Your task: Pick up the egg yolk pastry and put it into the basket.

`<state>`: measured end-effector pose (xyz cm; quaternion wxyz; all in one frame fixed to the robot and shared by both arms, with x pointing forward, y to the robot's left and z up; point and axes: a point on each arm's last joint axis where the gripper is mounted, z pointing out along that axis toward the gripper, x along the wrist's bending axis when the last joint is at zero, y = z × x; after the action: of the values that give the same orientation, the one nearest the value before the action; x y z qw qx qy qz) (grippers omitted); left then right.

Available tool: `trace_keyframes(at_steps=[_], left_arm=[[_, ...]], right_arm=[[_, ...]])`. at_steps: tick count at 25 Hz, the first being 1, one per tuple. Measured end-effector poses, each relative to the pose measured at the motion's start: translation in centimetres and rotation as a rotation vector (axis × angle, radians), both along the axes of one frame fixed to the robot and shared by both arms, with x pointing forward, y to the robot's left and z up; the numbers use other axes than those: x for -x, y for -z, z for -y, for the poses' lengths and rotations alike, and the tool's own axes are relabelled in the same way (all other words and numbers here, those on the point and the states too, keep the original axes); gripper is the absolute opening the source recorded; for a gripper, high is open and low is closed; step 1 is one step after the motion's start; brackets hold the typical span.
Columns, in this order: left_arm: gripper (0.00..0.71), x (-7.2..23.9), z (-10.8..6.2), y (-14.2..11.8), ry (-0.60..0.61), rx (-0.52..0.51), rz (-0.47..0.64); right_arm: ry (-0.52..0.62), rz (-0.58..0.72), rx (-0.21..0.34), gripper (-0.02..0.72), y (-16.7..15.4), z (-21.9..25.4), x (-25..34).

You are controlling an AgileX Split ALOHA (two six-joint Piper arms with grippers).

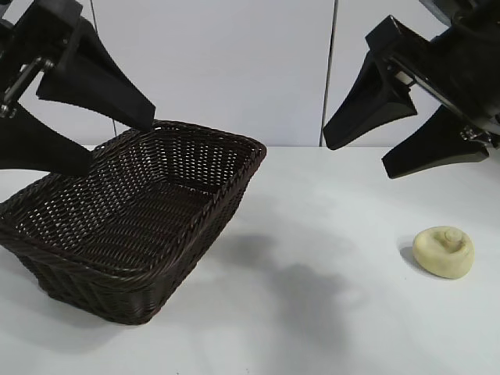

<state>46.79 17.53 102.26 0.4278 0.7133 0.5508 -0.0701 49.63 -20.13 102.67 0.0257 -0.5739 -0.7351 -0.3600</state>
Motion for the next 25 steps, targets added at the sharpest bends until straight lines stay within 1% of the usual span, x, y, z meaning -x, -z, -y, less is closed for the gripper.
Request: trace_keyframes(at_steps=[3,6,9,11,13,16,19,21,25], left_arm=[[0.605,-0.1,0.0,0.0,-0.008,-0.001,0.003],[0.605,0.1,0.0,-0.2,-0.048,0.028,-0.045],[0.605,0.4,-0.3,-0.7,-0.135,0.064,-0.109],[0.605,0.5,-0.6,-1.2,-0.209,0.079,-0.173],[0.605,0.6,-0.8,-1.2,-0.269,0.059,-0.244],[0.605,1.0,-1.6,-0.5,-0.356,-0.016,-0.358],[0.605,1.3,-2.4,0.1,-0.432,-0.104,-0.424],[0.605,1.3,-2.8,0.4,-0.49,-0.136,-0.455],[0.605,1.2,-3.4,0.6,-0.615,-0.15,-0.495]], right_arm=[[0.003,-0.002,-0.002,0.561,0.0,0.0,0.0],[0.006,-0.005,-0.003,0.561,0.0,0.0,0.0],[0.007,-0.005,-0.003,0.561,0.0,0.0,0.0],[0.007,-0.004,-0.003,0.561,0.0,0.0,0.0],[0.009,-0.002,-0.003,0.561,0.0,0.0,0.0],[0.01,-0.001,-0.003,0.561,0.0,0.0,0.0],[0.011,-0.002,-0.003,0.561,0.0,0.0,0.0],[0.012,-0.003,-0.004,0.561,0.0,0.0,0.0],[0.014,0.0,-0.003,0.561,0.0,0.0,-0.1]])
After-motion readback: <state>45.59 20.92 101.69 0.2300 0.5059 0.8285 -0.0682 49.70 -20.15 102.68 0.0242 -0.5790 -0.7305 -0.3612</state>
